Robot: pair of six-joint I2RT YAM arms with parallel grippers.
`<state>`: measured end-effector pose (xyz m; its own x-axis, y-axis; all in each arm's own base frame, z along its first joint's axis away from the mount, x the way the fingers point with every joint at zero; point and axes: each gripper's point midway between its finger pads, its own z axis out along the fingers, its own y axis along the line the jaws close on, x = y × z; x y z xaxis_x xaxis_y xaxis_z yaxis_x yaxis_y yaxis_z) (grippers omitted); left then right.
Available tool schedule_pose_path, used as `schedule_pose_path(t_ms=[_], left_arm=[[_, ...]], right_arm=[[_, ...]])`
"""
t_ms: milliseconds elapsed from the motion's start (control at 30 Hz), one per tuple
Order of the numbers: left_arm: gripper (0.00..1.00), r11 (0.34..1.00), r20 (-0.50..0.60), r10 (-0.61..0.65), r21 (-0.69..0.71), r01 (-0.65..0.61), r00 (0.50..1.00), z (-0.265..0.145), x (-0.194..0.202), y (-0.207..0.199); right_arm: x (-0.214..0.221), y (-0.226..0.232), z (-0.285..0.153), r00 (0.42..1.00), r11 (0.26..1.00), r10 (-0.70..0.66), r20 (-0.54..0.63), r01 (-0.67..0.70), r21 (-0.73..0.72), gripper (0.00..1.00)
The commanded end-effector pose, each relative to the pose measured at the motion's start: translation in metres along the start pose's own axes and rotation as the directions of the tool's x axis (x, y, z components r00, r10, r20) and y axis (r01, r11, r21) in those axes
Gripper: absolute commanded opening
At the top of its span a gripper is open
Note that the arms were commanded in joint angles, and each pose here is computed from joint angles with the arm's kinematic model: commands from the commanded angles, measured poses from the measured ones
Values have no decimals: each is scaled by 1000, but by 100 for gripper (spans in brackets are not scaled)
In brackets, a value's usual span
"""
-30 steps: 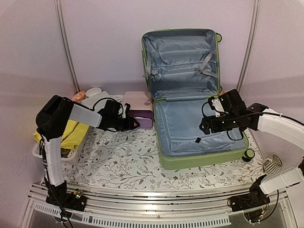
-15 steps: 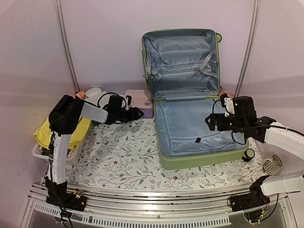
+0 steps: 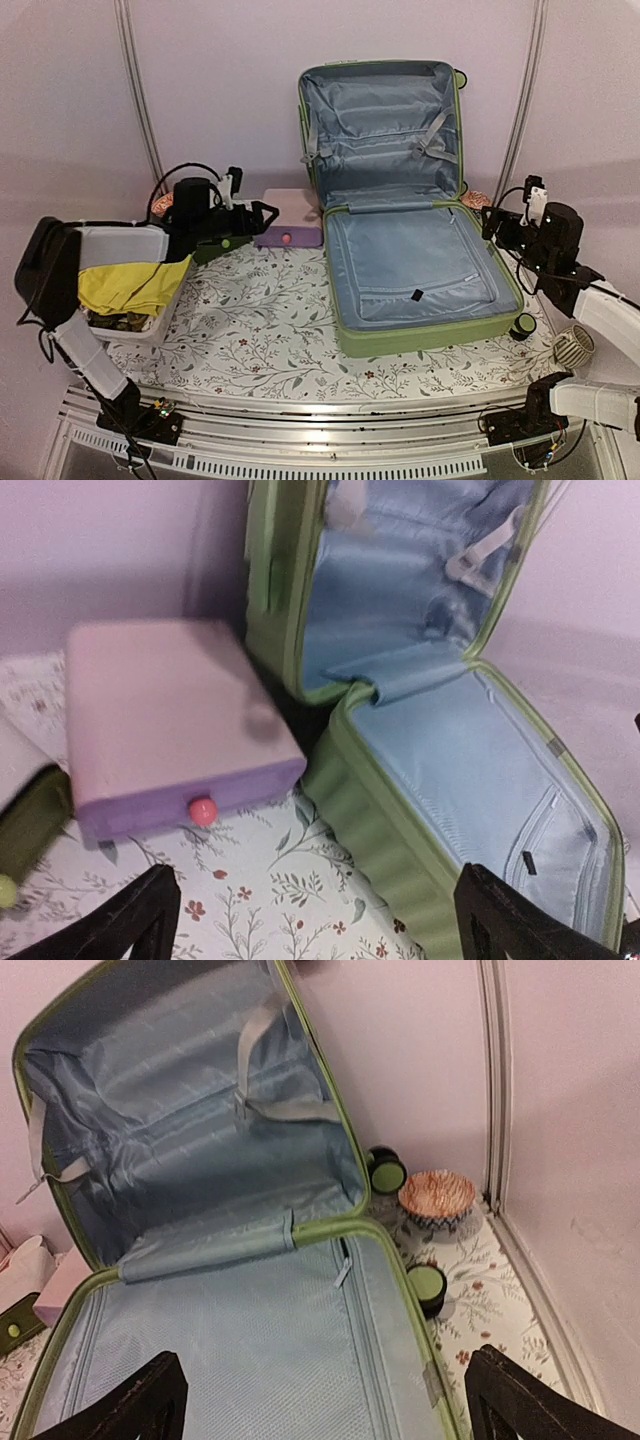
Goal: Open, take out, and arrange the luggage
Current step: Close the drawer in the storage box, then reset both arms
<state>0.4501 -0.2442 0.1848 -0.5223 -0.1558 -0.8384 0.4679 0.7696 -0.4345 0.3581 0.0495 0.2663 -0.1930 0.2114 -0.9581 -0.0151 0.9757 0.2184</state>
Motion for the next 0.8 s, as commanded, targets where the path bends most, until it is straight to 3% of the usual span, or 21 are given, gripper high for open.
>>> schedule_pose_path(t_ms=[0,167,300,533,767], left_arm=[[98,977,88,191,-111,-181,978,-62,-20,-3],[98,896,226,378,-332,-294,898,-129,-24,16],[98,788,253,496,-534,-307,831,-173,-25,41],[98,684,212,495,-693,-228,842,-215,3,102],[98,716,280,476,-673,-183,834,-218,21,126]], right_arm=[[-18,-1,-18,969,992,-117,216,122,-14,99],[5,11,-28,911,951,-266,316,302,-71,99],[11,4,-20,893,939,-320,317,344,-21,100],[37,-6,4,897,925,-364,251,379,-13,98],[60,-12,17,904,925,-366,220,379,-21,98]])
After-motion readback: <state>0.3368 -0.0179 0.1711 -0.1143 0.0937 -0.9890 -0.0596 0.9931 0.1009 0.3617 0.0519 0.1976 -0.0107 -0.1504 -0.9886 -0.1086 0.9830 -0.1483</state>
